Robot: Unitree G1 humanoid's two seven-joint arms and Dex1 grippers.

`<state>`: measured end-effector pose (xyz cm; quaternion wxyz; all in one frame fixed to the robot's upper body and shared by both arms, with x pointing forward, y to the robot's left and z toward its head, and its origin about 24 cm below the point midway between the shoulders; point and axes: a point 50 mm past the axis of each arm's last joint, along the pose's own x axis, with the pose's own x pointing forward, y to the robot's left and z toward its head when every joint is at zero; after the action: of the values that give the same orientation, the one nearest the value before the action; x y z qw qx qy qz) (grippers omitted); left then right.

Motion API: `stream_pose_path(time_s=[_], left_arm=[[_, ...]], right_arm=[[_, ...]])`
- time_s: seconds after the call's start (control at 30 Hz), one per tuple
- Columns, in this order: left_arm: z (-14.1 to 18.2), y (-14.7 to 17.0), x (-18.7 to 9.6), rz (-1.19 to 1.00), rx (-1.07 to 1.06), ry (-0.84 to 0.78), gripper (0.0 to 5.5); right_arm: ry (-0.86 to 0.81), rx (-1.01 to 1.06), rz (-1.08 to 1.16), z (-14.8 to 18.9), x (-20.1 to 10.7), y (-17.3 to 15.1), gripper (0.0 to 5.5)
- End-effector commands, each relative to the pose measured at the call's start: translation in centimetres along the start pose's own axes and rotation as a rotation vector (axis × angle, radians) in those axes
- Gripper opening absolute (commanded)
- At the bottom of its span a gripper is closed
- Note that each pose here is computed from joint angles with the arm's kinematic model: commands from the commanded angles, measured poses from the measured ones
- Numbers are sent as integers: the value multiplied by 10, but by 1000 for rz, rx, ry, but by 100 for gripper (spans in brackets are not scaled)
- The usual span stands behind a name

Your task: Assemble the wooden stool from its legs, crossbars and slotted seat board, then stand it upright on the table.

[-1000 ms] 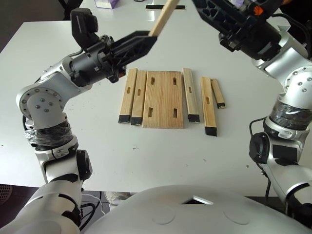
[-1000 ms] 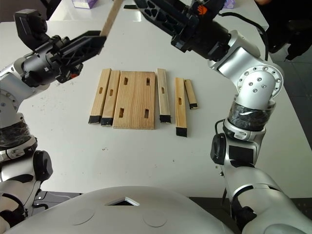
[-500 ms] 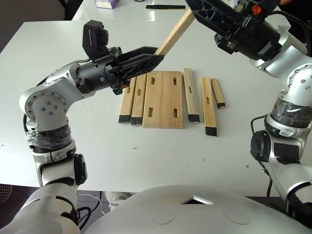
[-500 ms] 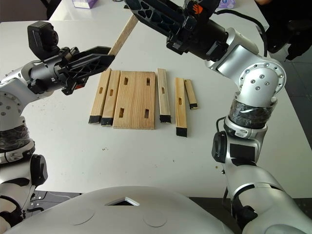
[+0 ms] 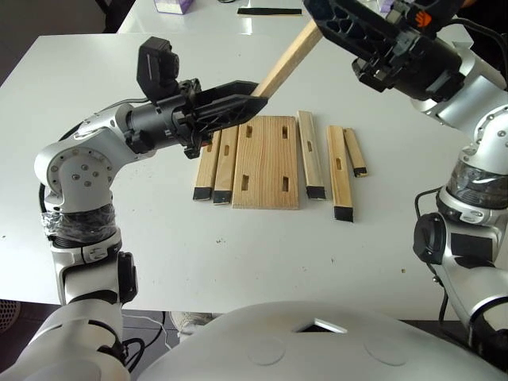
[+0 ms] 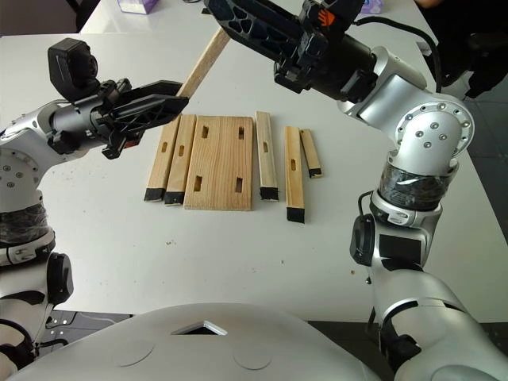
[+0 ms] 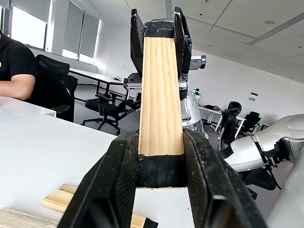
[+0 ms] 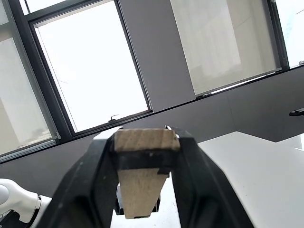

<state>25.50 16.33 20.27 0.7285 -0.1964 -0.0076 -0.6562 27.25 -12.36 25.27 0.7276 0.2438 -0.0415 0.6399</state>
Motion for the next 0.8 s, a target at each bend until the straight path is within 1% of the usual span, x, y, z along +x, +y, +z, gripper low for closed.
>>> stream_pose_path(time_s=[0.03,0.07,0.1,0.2,0.3,0.37,0.43,0.47,0.53,0.6,0.7,0.73,0.8], left_arm=[[-9,15,-10,160,-13,28,203],[-13,17,-12,190,-6,44,215],[-17,20,-14,229,6,69,239],[-36,26,-28,335,22,151,240],[-46,31,-41,435,32,175,240],[-46,39,-52,566,55,143,240],[-37,51,-58,755,84,34,240],[-29,58,-58,857,83,-52,240],[-16,68,-49,1025,57,-232,240],[-14,72,-28,1159,52,-344,240],[-19,73,6,1280,58,-425,240],[-23,74,19,1321,38,-440,240],[-29,76,35,1391,81,-437,240]], right_arm=[[-20,-47,17,3,0,7,134],[-23,-60,4,3,0,6,133],[-28,-73,-11,3,-1,6,133],[-58,-128,-87,6,-5,0,133],[-79,-190,-161,10,-10,-5,133],[-53,-281,-246,12,-19,-13,133],[61,-434,-352,7,-34,-27,133],[143,-508,-393,3,-43,-35,133],[272,-573,-429,-3,-63,-47,133],[392,-588,-404,-9,-79,-53,133],[538,-583,-312,-21,-89,-57,133],[595,-585,-268,-27,-91,-57,133],[690,-589,-188,-38,-95,-59,133]])
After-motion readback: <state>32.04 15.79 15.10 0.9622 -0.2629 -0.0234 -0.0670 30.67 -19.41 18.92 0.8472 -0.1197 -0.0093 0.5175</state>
